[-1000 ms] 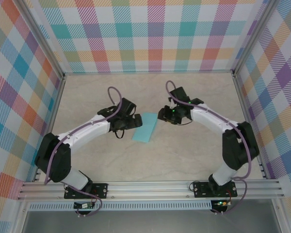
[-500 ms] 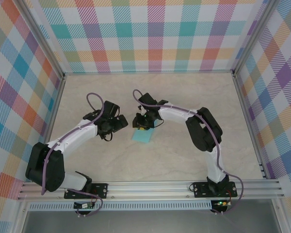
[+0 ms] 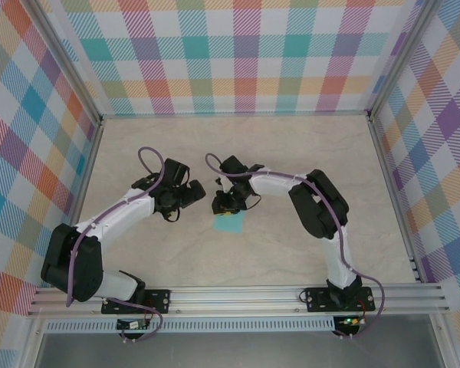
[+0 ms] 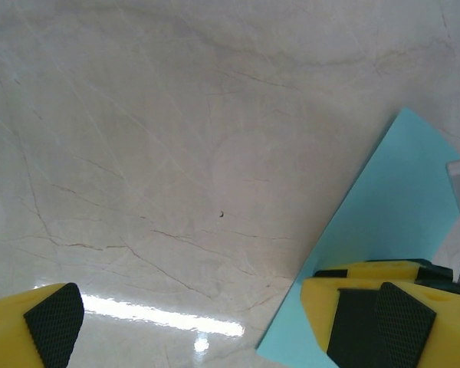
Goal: Fold a paper plane with a square sheet of paper (pick it up from the middle)
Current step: Move the paper to the center of the table, then third fold the triangle at the center of the table.
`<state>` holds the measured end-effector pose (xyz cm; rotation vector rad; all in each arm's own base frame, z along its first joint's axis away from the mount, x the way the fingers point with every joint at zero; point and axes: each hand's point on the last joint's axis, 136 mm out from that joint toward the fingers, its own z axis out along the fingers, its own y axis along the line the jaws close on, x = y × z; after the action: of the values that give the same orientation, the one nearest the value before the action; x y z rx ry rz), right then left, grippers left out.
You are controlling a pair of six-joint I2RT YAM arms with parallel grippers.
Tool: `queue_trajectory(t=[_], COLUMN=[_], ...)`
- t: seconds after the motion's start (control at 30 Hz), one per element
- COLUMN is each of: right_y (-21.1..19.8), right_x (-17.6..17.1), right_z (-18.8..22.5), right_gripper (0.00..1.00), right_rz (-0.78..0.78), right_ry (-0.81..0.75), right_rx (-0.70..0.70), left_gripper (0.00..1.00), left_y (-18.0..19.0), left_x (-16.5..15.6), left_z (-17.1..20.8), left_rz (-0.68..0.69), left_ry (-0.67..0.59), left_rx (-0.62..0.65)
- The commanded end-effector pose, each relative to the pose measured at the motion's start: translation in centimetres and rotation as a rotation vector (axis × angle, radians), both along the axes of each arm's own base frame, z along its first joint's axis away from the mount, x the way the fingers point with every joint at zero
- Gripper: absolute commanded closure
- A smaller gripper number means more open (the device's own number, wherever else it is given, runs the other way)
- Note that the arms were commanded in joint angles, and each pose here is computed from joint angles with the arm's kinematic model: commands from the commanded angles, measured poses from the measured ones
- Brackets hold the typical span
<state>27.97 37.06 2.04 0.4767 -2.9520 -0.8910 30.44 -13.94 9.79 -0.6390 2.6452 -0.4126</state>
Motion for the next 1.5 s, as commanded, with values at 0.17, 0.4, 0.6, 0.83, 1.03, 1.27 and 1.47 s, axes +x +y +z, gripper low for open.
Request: queue_trajectory(t=[0.17, 0.4, 0.6, 0.83, 1.03, 1.27, 1.47], right_y=[-1.8, -6.8, -11.8, -12.3, -12.1, -11.7, -11.5], right_x=[-1.9, 0.0, -0.8, -2.1, -2.2, -2.8, -3.7], right_z=[5.4, 7.8, 7.1, 5.0, 4.4, 3.4, 2.4], right_gripper=[0.71, 0.58, 0.45, 0.44, 0.44, 0.45, 0.48], right_rz=[0.016, -0.344, -0.532, -0.556, -0.558, -0.551, -0.544], right_ry=[-0.03, -0.05, -0.005, 0.075, 0.1, 0.157, 0.218], right_rx=[0.094, 0.093, 0.111, 0.097, 0.097, 0.101, 0.089], left_gripper=[0.13, 0.47, 0.7, 0.81, 0.85, 0.87, 0.87], left_y=[-2.8, -8.3, -13.1, -15.1, -13.0, -11.5, -10.9], left_x=[0.2, 0.7, 0.8, 1.9, 2.2, 0.9, 0.3], left_z=[-0.6, 0.0, -1.0, -3.9, -7.3, -10.1, -10.8], left_rz=[-0.058, -0.212, -0.33, -0.338, -0.28, -0.247, -0.23], left_ry=[-0.018, -0.056, -0.012, 0.051, 0.118, 0.197, 0.223], left_rx=[-0.186, -0.402, -0.464, -0.41, -0.248, -0.179, -0.156])
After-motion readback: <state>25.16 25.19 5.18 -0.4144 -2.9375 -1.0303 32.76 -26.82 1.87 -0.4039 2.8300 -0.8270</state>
